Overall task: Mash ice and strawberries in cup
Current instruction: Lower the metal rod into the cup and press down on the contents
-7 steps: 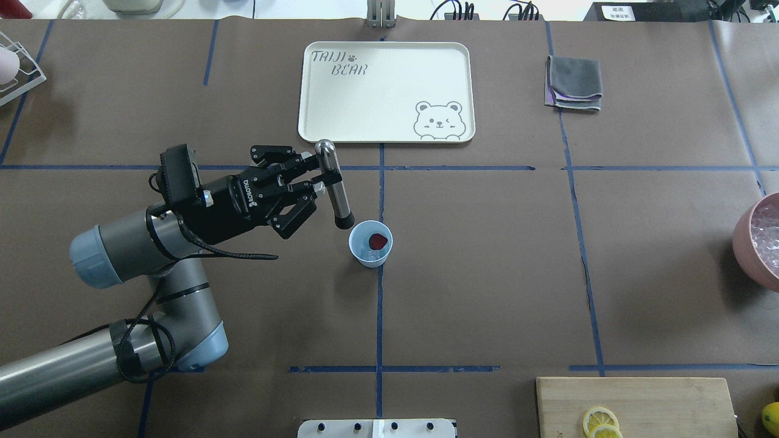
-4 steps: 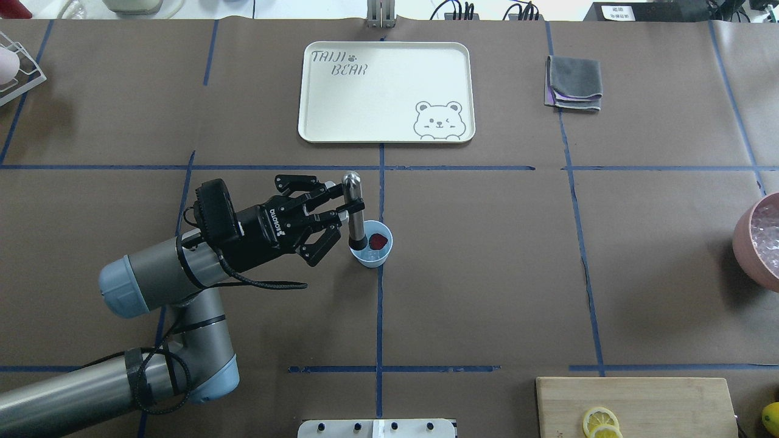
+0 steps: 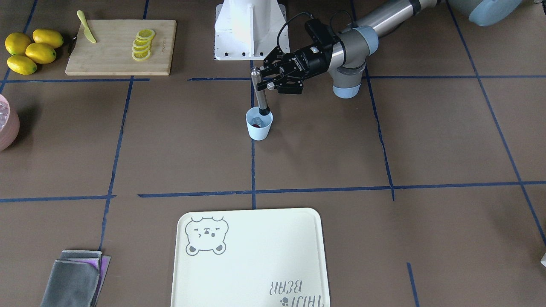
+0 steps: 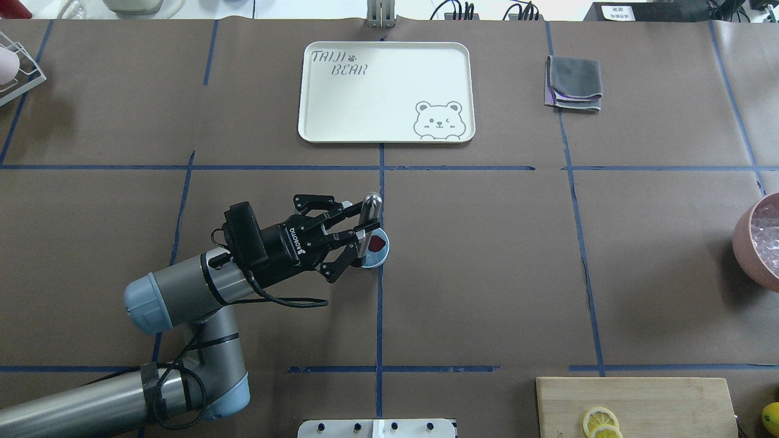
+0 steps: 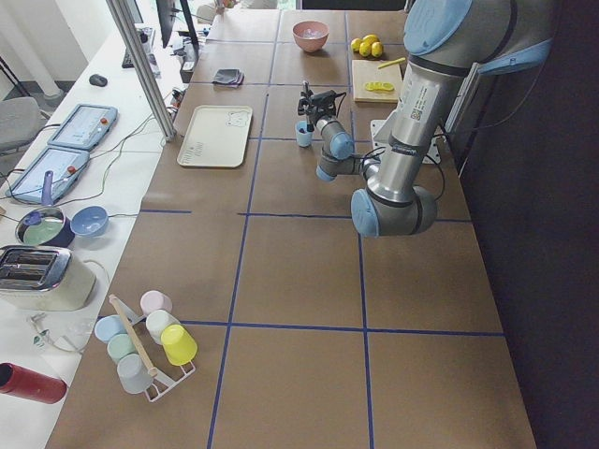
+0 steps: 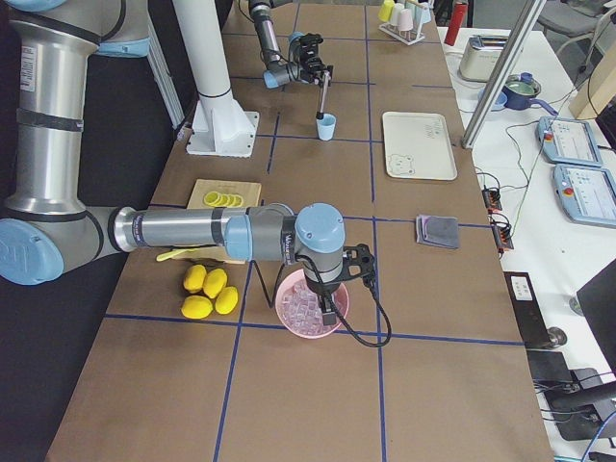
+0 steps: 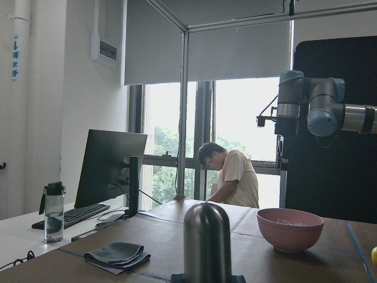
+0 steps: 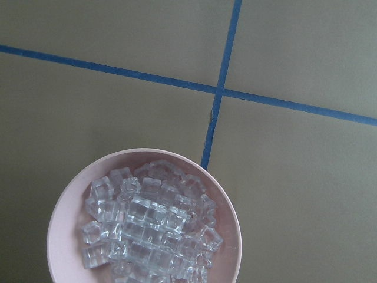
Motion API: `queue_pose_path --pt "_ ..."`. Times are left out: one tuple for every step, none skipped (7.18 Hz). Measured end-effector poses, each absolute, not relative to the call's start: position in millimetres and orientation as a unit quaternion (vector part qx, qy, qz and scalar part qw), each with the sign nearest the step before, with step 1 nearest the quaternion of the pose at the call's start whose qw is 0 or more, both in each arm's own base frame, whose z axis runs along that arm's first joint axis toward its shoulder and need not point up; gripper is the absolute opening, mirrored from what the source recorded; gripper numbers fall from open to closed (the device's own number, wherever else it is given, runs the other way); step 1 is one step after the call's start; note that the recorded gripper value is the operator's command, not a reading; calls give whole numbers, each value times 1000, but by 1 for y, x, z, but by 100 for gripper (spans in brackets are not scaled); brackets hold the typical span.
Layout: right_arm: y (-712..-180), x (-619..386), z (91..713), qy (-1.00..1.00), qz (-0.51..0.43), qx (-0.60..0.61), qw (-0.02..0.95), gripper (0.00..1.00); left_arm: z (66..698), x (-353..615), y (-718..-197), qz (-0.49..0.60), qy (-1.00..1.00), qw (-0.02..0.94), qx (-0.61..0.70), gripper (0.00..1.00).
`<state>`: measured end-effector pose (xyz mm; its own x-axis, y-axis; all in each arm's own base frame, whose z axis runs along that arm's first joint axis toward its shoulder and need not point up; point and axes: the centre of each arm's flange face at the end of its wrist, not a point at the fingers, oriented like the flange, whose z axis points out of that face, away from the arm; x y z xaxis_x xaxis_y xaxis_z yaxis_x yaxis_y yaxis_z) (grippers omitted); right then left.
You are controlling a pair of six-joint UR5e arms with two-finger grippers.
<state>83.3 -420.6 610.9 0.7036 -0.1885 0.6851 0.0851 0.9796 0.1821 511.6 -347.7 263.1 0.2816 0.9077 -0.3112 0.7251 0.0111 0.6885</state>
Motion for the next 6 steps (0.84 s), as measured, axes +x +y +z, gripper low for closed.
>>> queue_pose_path --pt "-420 83 611 -378 -74 68 920 100 255 517 -350 111 588 400 695 0" --pt "-420 83 611 -378 -74 68 920 100 243 521 -352 108 588 399 695 0" --pt "-420 83 612 -377 -74 68 921 100 230 522 -353 106 588 399 696 0" --pt "-421 84 612 -377 -74 68 921 100 224 522 -354 106 587 400 696 0" --pt "-421 84 612 -377 -74 68 921 100 224 522 -355 107 584 403 696 0" --pt "-421 83 612 -377 -74 68 921 100 225 519 -360 107 580 405 699 0"
